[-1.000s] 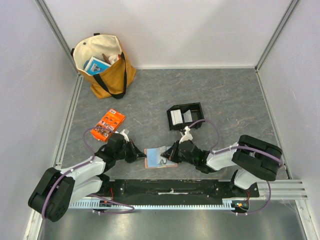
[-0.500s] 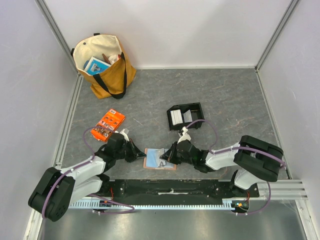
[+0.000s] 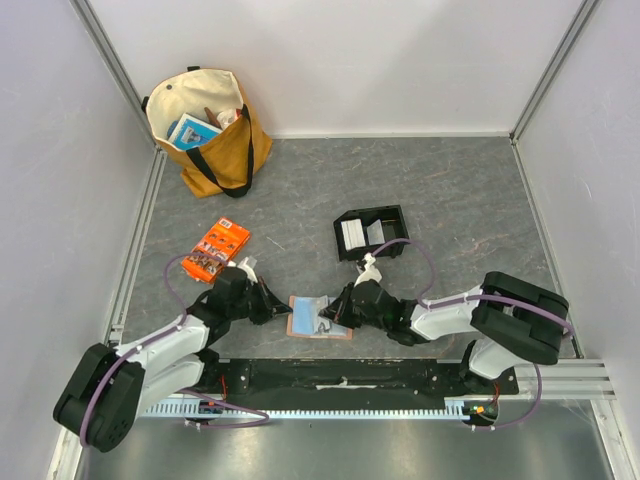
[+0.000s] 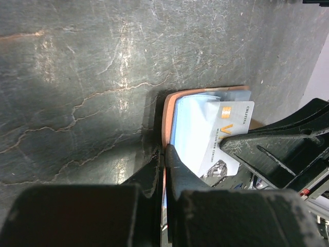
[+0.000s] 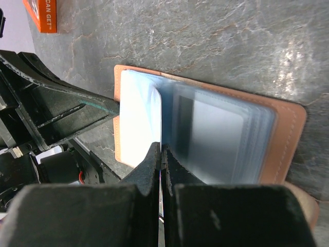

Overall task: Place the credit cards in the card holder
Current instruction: Insert the credit card into the card holder.

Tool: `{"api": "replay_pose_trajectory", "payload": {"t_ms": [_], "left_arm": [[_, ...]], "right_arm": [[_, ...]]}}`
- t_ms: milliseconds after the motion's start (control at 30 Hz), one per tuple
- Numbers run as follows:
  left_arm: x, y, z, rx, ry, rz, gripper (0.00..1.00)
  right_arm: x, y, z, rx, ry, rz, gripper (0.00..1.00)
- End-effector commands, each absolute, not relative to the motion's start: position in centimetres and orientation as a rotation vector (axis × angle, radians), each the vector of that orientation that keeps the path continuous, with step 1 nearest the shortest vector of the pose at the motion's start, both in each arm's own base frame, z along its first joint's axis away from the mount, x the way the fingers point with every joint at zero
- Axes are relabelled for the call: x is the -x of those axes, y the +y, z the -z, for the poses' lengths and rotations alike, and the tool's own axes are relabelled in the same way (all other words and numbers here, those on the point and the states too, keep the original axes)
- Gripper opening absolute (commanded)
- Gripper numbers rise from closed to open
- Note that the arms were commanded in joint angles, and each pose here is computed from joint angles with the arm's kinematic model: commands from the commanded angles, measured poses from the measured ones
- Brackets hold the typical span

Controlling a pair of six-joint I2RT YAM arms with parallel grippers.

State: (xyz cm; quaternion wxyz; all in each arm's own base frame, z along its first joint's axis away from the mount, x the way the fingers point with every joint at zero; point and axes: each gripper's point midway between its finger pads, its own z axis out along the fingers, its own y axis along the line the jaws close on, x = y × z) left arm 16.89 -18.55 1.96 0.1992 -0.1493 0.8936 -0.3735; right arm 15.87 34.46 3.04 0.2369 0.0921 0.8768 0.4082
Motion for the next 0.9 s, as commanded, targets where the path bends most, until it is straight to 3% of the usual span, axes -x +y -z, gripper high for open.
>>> {"api": "replay_pose_trajectory", "payload": {"t_ms": [0, 600, 700, 867], "left_arm": [[-16.4, -18.3, -1.8, 0.404, 2.490, 1.044, 0.02], [-15.7, -18.0, -1.4, 0.476, 2.463, 1.072, 0.02], [-16.0, -18.1, -1.7, 0.468, 2.460, 1.069, 0.02], [-16.3, -18.2, -1.9, 0.457, 2.457, 1.066, 0.02]], "right_arm": [[-16.7, 32.2, -1.8, -0.266, 2.393, -0.973, 0.00], [-14.3, 34.5, -0.3, -0.218, 2.497, -1.074, 0.02], [-14.6, 33.8, -0.4, -0.197, 2.503, -1.006, 0.09], [-16.8, 31.9, -2.5, -0.161, 2.432, -0.811, 0.38]]}}
